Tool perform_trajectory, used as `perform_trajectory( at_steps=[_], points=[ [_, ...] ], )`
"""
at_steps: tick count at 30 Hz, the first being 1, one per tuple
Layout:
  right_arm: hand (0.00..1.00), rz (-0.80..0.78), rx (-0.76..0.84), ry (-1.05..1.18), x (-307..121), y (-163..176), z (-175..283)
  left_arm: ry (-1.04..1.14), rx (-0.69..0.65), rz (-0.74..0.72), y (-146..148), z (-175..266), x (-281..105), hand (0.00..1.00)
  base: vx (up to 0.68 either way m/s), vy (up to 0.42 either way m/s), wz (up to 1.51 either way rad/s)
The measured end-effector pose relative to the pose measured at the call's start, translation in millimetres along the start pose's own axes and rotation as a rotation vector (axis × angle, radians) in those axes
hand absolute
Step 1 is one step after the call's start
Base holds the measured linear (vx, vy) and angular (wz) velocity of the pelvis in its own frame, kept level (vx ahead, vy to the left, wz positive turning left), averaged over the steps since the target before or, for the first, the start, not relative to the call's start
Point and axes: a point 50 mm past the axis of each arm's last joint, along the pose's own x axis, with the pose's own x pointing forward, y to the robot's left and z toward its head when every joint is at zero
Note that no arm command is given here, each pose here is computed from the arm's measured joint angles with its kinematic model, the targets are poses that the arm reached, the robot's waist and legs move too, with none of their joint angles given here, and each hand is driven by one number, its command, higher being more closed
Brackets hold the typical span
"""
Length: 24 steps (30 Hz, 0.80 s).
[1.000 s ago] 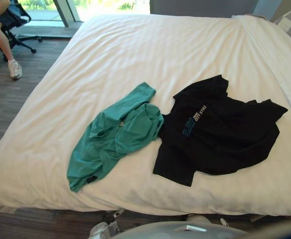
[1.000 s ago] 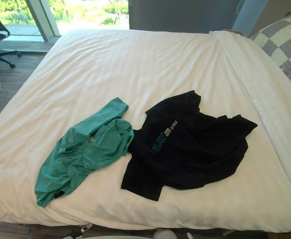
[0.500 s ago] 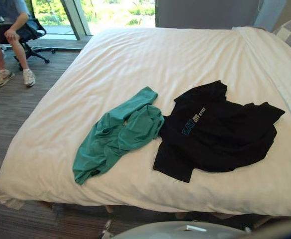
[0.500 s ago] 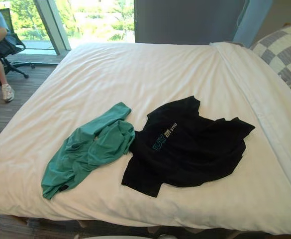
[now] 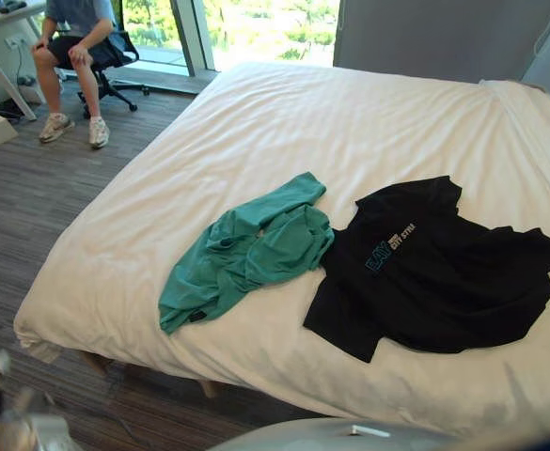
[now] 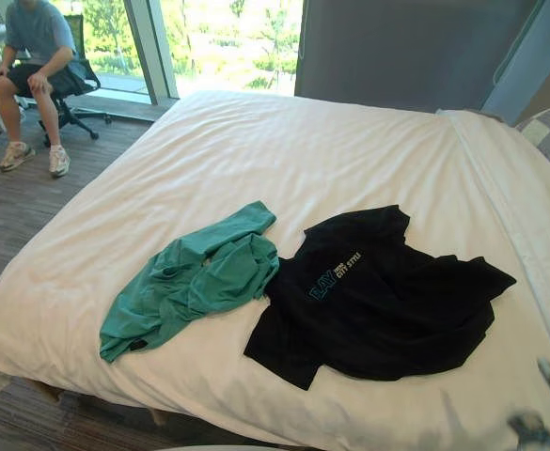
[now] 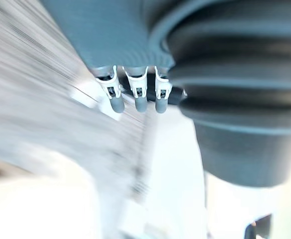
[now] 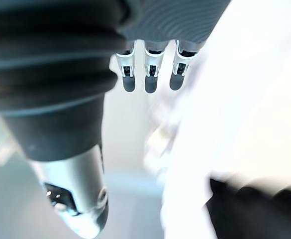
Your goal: Tidy the bed and pick cloth on bed and put in laundry
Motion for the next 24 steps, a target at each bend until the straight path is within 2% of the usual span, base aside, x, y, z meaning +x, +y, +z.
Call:
perform_trajectory(
  at_steps=[5,9,12,13,14,15,18,22,24],
  points=[
    [0.00,0.226,-0.068,-0.122,6,43,35,-0.187,-0.002,-0.216,-57,38,-11,0.00,0.12,-0.019,0.02],
    [0.00,0.420,-0.109,-0.168,-5,76,48,-0.179,0.135,-0.442,-91,23,-44,0.00,0.12,-0.029,-0.07],
    [0.00,0.482,-0.129,-0.159,-8,85,49,-0.252,0.126,-0.640,-110,28,-66,0.00,0.10,-0.021,-0.03],
    [0.00,0.494,-0.137,-0.158,-7,86,49,-0.266,0.167,-0.678,-113,34,-61,0.00,0.11,-0.017,0.02],
    [0.00,0.502,-0.142,-0.158,-7,86,49,-0.288,0.210,-0.682,-112,37,-56,0.00,0.10,-0.027,0.07],
    [0.00,0.536,-0.159,-0.159,-6,87,50,-0.351,0.309,-0.675,-107,45,-40,0.00,0.08,-0.032,0.04],
    [0.00,0.640,-0.196,-0.163,-9,97,49,-0.352,0.454,-0.683,-101,47,-8,0.00,0.11,-0.046,-0.19],
    [0.00,0.759,-0.216,-0.150,-19,115,42,-0.378,0.612,-0.735,-118,44,5,0.00,0.06,-0.054,-0.33],
    [0.00,0.791,-0.193,-0.197,-20,126,51,-0.422,0.676,-0.755,-137,47,6,0.00,-0.05,-0.122,-0.45]
  ],
)
